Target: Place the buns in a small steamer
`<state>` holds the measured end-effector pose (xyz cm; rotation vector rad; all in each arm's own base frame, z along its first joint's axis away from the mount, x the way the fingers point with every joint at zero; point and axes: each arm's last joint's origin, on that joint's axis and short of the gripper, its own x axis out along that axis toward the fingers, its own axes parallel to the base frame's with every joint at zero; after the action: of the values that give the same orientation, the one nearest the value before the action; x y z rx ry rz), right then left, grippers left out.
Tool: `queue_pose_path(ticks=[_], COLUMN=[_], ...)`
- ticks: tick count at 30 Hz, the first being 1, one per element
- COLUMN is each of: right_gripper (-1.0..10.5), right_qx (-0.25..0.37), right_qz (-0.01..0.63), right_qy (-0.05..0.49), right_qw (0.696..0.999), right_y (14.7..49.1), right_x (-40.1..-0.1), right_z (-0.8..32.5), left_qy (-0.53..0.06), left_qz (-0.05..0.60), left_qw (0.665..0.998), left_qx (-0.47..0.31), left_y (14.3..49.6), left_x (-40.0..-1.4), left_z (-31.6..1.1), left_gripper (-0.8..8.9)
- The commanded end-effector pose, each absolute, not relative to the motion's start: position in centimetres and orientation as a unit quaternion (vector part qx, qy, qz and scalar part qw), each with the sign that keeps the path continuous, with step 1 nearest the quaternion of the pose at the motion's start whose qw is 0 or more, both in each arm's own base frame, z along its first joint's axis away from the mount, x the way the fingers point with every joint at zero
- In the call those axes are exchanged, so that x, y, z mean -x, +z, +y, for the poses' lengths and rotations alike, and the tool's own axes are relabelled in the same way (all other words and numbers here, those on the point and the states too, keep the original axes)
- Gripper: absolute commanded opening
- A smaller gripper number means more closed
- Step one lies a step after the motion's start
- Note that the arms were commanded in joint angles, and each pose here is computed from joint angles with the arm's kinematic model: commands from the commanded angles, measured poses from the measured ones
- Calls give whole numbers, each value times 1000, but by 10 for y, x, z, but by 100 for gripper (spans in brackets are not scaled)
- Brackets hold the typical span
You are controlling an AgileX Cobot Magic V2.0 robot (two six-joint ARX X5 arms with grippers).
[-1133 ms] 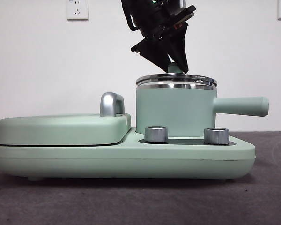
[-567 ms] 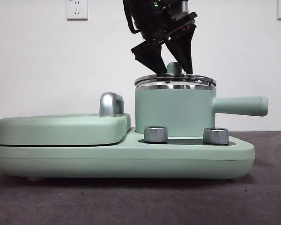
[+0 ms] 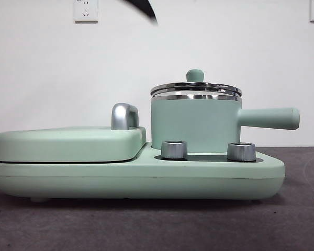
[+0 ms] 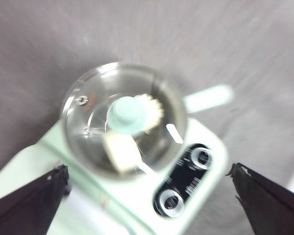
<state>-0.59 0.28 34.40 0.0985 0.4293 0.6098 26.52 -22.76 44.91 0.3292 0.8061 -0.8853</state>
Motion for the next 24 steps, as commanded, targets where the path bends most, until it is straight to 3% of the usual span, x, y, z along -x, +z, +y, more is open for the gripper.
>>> queue_pose_path(ticks=[1,4,6,11,14,16,17,18,19,24], right_gripper=[420,420,420,413,298,198,109,7,17,16], right_qx=[-52,-52,-53,-42,-42,-43,-43,-43,-43,-43], right_qz=[203,204,205,202,203,204,206,207,210,215], right_qy=[299,304,308,318,320,325,328,329,328,324], right_qw=[931,929,927,925,924,922,921,920,920,920], right_y=[346,346,346,346,346,346,346,345,345,344], right_x=[6,7,7,7,7,7,7,8,7,7], right_z=[2,3,3,3,3,4,4,4,4,4], left_qy=[-423,-434,-436,-425,-410,-402,-399,-397,-395,-370], left_qz=[352,321,327,366,375,371,367,361,354,329], left_qw=[824,832,828,819,826,834,838,842,847,868], left_qx=[-135,-130,-132,-123,-95,-70,-59,-47,-32,28], left_y=[480,504,501,459,427,405,396,386,374,333], left_x=[-232,-186,-159,-120,-102,-91,-87,-83,-79,-66], left_z=[-208,-174,-152,-116,-98,-88,-84,-80,-77,-64], left_gripper=[719,718,718,715,666,555,435,268,39,7])
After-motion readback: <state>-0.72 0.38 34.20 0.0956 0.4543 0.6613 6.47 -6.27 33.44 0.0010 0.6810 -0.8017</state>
